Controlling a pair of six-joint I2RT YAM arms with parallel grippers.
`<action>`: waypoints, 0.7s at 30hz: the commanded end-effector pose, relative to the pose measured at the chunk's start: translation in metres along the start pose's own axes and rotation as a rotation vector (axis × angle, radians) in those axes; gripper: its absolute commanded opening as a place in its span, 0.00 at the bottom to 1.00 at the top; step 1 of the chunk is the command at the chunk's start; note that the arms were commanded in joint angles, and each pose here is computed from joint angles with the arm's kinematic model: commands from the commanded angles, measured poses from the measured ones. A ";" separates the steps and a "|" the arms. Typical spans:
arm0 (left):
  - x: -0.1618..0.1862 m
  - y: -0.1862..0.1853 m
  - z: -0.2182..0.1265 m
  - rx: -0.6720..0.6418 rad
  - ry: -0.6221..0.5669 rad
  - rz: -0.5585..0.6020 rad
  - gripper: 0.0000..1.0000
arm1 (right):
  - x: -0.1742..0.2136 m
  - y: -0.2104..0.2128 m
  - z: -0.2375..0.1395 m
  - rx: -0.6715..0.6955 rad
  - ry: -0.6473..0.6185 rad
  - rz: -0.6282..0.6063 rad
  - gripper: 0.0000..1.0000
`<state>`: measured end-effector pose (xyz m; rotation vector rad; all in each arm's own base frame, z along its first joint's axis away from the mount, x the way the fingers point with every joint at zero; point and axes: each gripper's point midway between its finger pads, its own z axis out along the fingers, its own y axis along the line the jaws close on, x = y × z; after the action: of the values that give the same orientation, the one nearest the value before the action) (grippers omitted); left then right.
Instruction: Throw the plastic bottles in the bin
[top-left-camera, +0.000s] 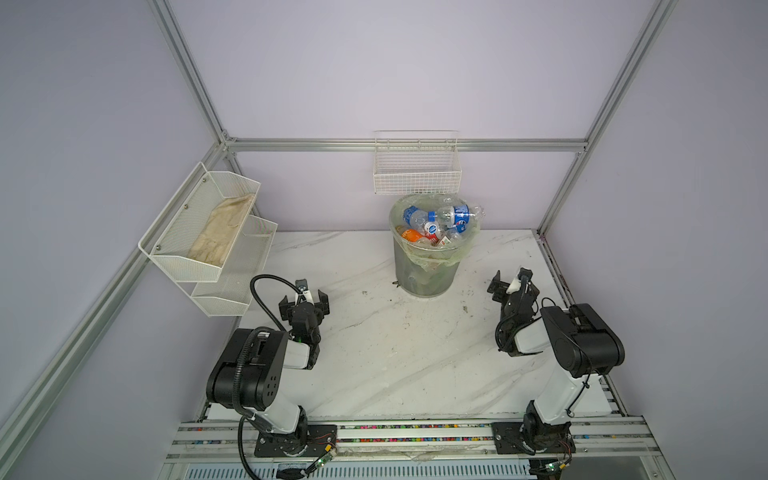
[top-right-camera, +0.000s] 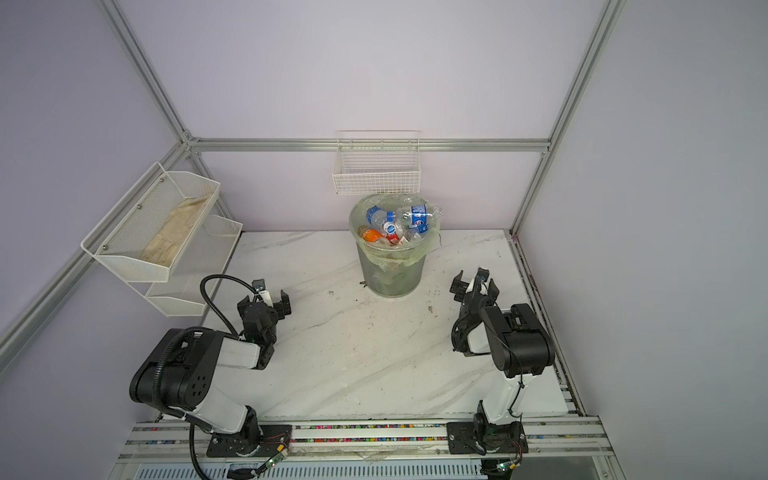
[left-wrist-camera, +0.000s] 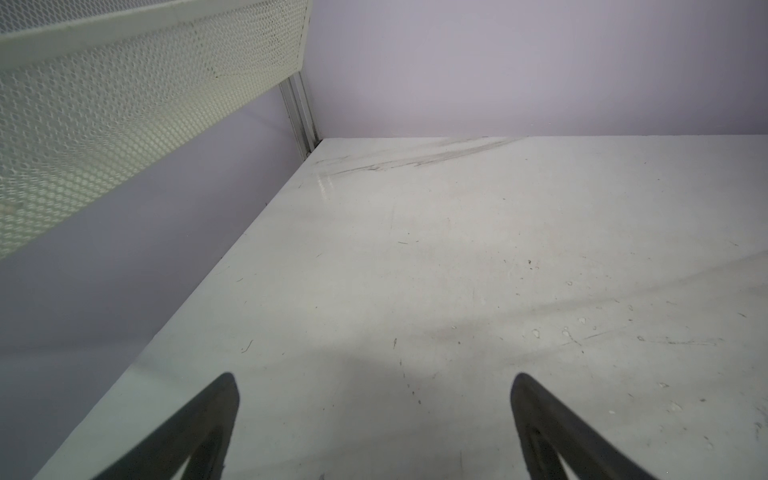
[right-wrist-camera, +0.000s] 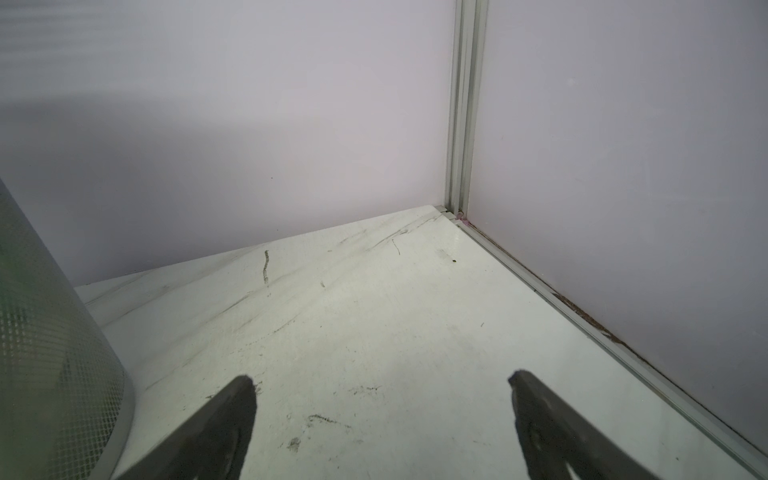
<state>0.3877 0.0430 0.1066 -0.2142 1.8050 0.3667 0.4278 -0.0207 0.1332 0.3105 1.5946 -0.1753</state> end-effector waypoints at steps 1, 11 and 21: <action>-0.013 0.004 0.001 -0.012 -0.047 -0.024 1.00 | -0.005 0.001 -0.002 -0.003 -0.016 0.012 0.97; -0.014 0.003 0.001 -0.010 -0.049 -0.024 1.00 | -0.005 0.000 -0.002 -0.002 -0.016 0.011 0.97; -0.010 0.005 0.007 0.027 -0.017 -0.051 1.00 | -0.005 0.001 -0.002 -0.002 -0.018 0.013 0.97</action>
<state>0.3871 0.0501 0.1009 -0.2216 1.8285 0.3533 0.4278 -0.0208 0.1333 0.3108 1.5942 -0.1755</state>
